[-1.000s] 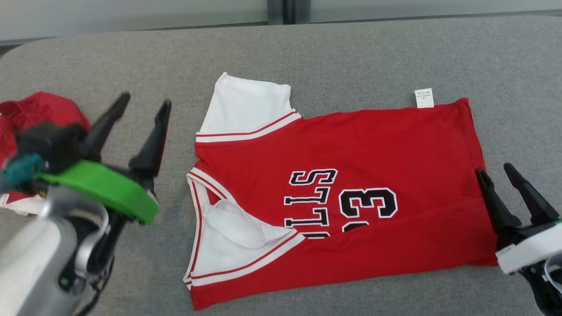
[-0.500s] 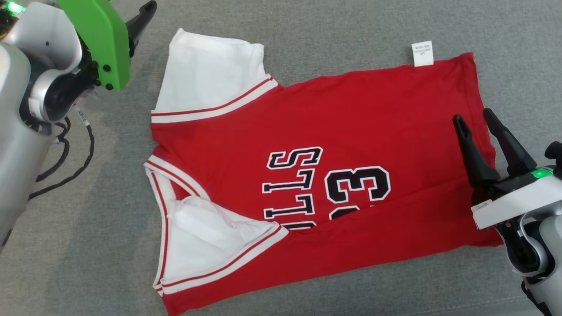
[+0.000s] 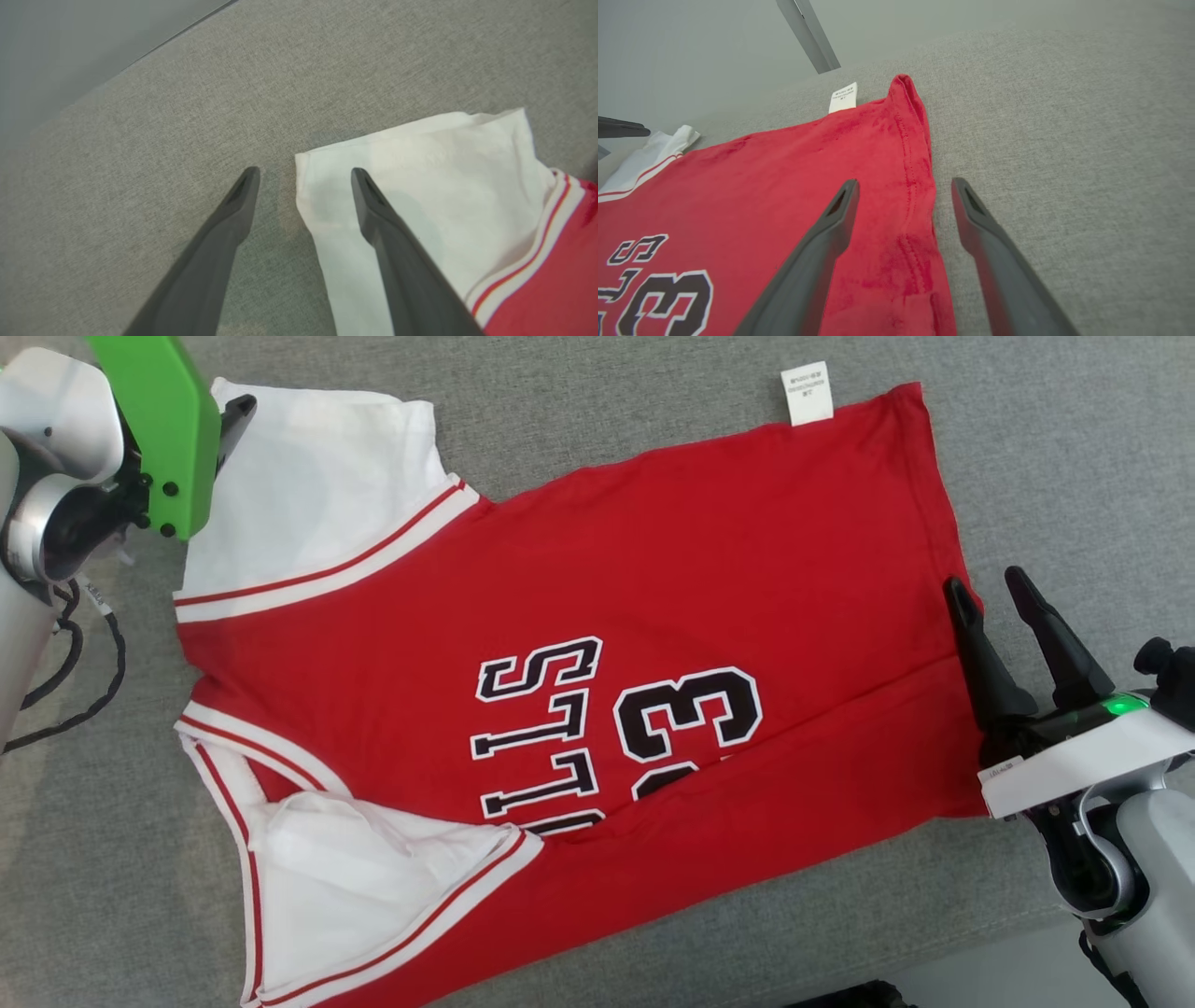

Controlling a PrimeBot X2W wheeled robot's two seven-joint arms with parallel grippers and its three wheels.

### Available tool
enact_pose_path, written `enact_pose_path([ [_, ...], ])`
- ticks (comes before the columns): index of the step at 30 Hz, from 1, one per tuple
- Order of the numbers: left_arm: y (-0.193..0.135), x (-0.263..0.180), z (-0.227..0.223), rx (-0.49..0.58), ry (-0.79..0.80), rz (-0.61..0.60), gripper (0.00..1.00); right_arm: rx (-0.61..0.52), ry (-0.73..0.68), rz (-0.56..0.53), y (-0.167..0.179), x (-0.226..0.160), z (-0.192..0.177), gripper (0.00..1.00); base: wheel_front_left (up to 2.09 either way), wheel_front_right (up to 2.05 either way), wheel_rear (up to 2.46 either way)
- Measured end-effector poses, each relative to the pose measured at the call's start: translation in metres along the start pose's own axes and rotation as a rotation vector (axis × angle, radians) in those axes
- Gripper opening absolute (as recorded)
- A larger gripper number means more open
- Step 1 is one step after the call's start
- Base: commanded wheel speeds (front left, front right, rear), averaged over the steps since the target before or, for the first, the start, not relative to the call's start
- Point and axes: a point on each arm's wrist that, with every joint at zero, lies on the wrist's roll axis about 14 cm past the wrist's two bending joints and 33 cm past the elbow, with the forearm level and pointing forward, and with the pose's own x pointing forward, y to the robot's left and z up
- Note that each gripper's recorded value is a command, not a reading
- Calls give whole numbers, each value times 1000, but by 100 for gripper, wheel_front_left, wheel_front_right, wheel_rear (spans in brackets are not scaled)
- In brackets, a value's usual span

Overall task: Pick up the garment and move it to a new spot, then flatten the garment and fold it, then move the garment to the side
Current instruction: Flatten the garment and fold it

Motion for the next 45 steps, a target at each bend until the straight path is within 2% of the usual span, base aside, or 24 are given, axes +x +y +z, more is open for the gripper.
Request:
enact_pose_path([
  [16, 8, 21, -11, -25, 45, -1, 99, -2, 9, -56, -16, -7, -4, 100, 0, 0, 0],
  [17, 9, 21, -11, -26, 45, 2, 92, -2, 9, -55, -15, -7, -4, 100, 0, 0, 0],
  [19, 10, 22, -12, -27, 43, 6, 49, -2, 10, -54, -15, -6, -5, 100, 0, 0, 0],
  [20, 10, 22, -11, -28, 40, 6, 44, -2, 10, -54, -15, -6, -5, 100, 0, 0, 0],
  [23, 9, 23, -9, -38, 26, -1, 0, -2, 11, -53, -15, -6, -6, 100, 0, 0, 0],
  [30, 4, 21, 1, -37, -32, -23, 0, -10, 4, -44, -14, -5, -1, 100, 0, 0, 0],
  [35, -6, 8, 16, -11, -109, -43, 0, -37, -9, -12, -8, 2, 14, 100, 0, 0, 0],
  [40, -26, -13, 17, 28, -148, -81, 0, -88, 40, -30, -14, 20, 39, 100, 0, 0, 0],
  [45, -41, -40, 17, 56, -178, -100, 0, -137, 149, -29, -1, 39, 51, 100, 0, 0, 0],
])
